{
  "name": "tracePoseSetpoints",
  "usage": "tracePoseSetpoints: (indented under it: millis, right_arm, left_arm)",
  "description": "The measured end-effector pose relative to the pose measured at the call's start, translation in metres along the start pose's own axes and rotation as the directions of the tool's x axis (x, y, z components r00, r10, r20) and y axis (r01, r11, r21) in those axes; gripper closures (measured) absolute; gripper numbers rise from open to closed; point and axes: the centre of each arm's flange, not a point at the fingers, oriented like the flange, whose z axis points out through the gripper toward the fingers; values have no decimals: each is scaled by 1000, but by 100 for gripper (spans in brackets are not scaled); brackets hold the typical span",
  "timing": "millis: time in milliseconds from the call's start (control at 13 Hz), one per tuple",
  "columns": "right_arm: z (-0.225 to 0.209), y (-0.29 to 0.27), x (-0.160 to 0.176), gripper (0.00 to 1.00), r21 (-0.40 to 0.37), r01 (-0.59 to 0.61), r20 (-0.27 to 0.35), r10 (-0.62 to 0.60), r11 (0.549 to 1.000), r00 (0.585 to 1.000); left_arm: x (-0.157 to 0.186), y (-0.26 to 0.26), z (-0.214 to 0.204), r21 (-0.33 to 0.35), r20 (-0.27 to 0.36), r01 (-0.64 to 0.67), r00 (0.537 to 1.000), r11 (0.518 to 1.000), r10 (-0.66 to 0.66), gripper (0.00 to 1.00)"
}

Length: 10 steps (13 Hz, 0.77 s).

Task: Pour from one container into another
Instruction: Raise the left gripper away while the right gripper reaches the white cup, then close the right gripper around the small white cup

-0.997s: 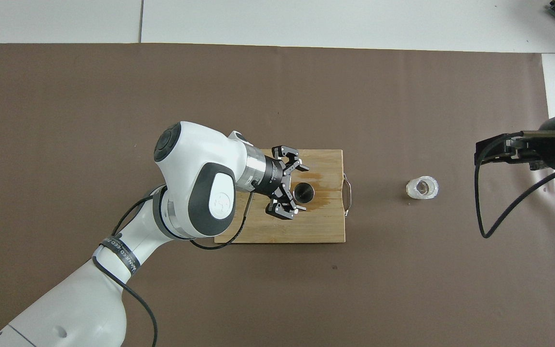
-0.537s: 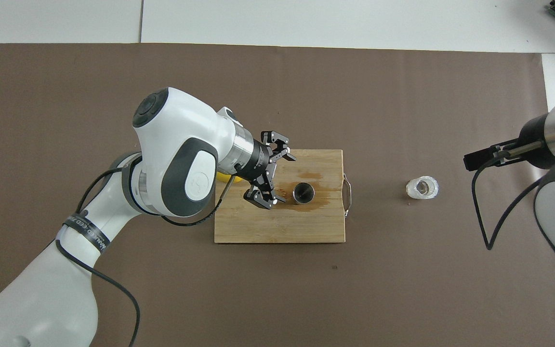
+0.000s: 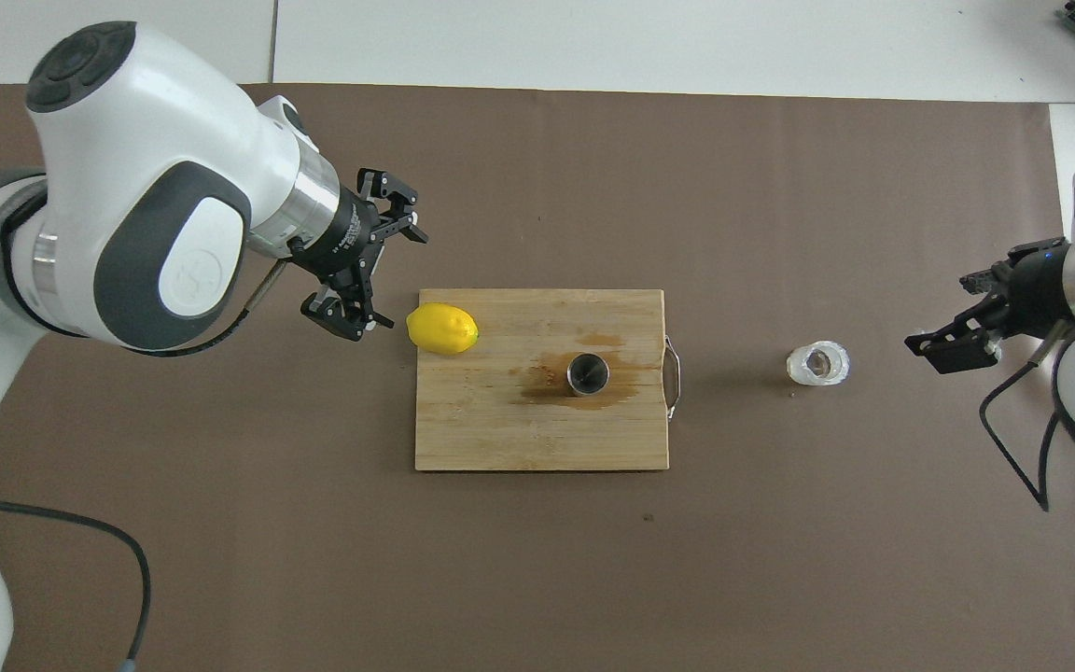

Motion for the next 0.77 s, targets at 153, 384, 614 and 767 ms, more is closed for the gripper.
tracePoseSetpoints:
  millis: [153, 384, 614, 767]
  right_arm:
    - [26, 12, -16, 0, 38, 143, -76, -140, 989, 987]
    - [65, 26, -28, 0, 57, 335, -130, -326, 940, 936]
    - [106, 34, -43, 0, 44, 486, -245, -463, 873, 852]
    - [126, 40, -54, 0, 32, 563, -279, -533, 826, 799]
  left_arm:
    - [24, -11, -30, -17, -67, -47, 997, 999, 46, 0]
    - [75, -31, -63, 20, -74, -147, 986, 989, 149, 0]
    - [112, -44, -91, 34, -83, -304, 949, 952, 306, 0]
    - [131, -49, -96, 87, -128, -425, 892, 901, 433, 0]
